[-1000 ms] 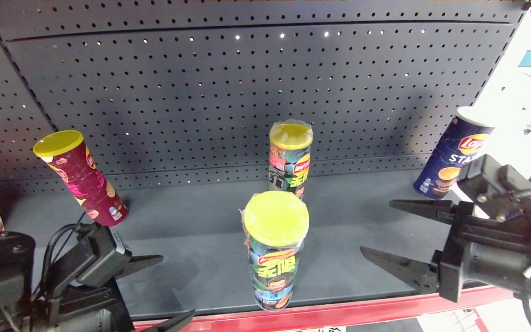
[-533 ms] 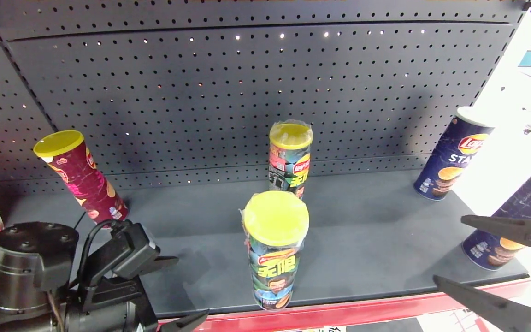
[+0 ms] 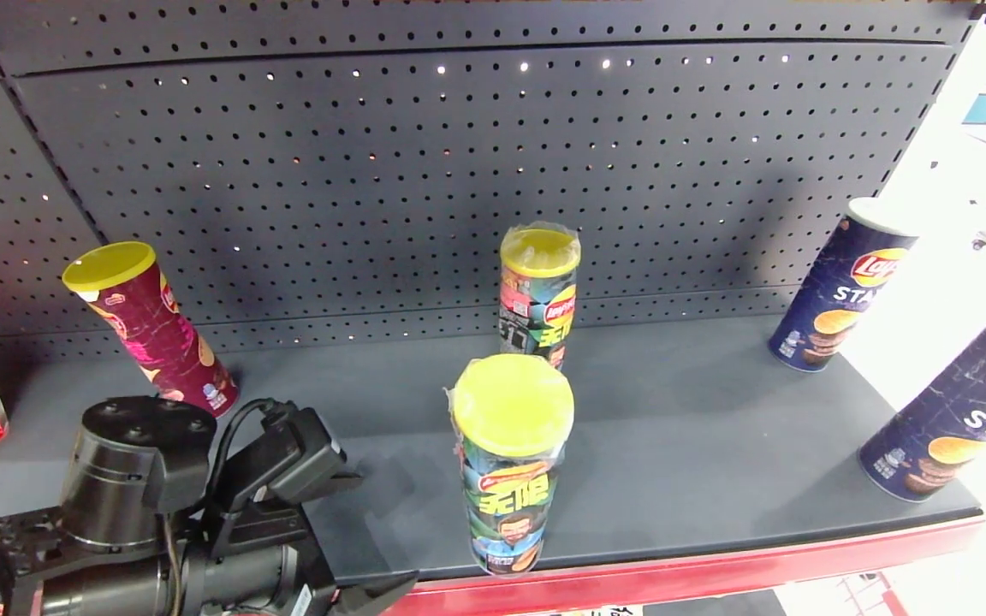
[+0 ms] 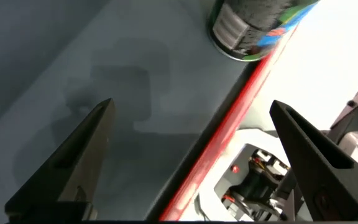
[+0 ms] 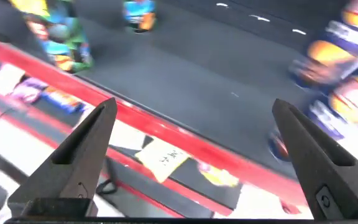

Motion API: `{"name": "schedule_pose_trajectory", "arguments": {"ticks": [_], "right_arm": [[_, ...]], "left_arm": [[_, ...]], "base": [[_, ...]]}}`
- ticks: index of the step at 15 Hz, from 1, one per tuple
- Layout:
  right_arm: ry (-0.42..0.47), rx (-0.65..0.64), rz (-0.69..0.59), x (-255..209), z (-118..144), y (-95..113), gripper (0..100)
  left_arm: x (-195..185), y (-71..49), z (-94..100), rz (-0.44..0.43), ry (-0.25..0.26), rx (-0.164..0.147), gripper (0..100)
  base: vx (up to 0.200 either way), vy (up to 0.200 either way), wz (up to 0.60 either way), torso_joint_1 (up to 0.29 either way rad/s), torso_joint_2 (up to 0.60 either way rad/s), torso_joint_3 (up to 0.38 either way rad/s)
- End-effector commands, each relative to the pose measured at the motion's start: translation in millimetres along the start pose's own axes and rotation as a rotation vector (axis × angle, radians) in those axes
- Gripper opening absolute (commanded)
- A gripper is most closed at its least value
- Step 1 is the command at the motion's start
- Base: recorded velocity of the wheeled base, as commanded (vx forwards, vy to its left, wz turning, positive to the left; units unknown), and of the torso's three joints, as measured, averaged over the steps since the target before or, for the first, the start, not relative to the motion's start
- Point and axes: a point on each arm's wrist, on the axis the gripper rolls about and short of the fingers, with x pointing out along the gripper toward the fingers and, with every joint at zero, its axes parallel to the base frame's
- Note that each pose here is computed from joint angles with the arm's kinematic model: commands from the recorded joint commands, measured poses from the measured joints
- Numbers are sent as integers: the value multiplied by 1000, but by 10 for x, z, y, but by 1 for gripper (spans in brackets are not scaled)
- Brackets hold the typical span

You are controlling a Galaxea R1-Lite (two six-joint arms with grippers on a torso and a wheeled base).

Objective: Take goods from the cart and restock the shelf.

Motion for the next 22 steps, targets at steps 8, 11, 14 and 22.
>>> {"name": "schedule_pose_trajectory", "arguments": {"ticks": [8, 11, 14, 22], "right_arm": [[-68, 98, -296, -414, -402, 172, 100], [-57, 100, -298, -398, -426, 174, 100], [-54, 103, -316, -396, -424, 182, 100], [-57, 103, -321, -400, -417, 181, 100]], "left_arm": [[203, 28, 101, -12, 15, 8, 100], [248, 34, 112, -15, 21, 8, 100], [309, 56, 152, -15, 19, 8, 100], [510, 42, 269, -40, 16, 25, 100]], "base": [[0, 0, 0, 0, 0, 0], [0, 0, 0, 0, 0, 0], [0, 0, 0, 0, 0, 0], [0, 0, 0, 0, 0, 0]]}}
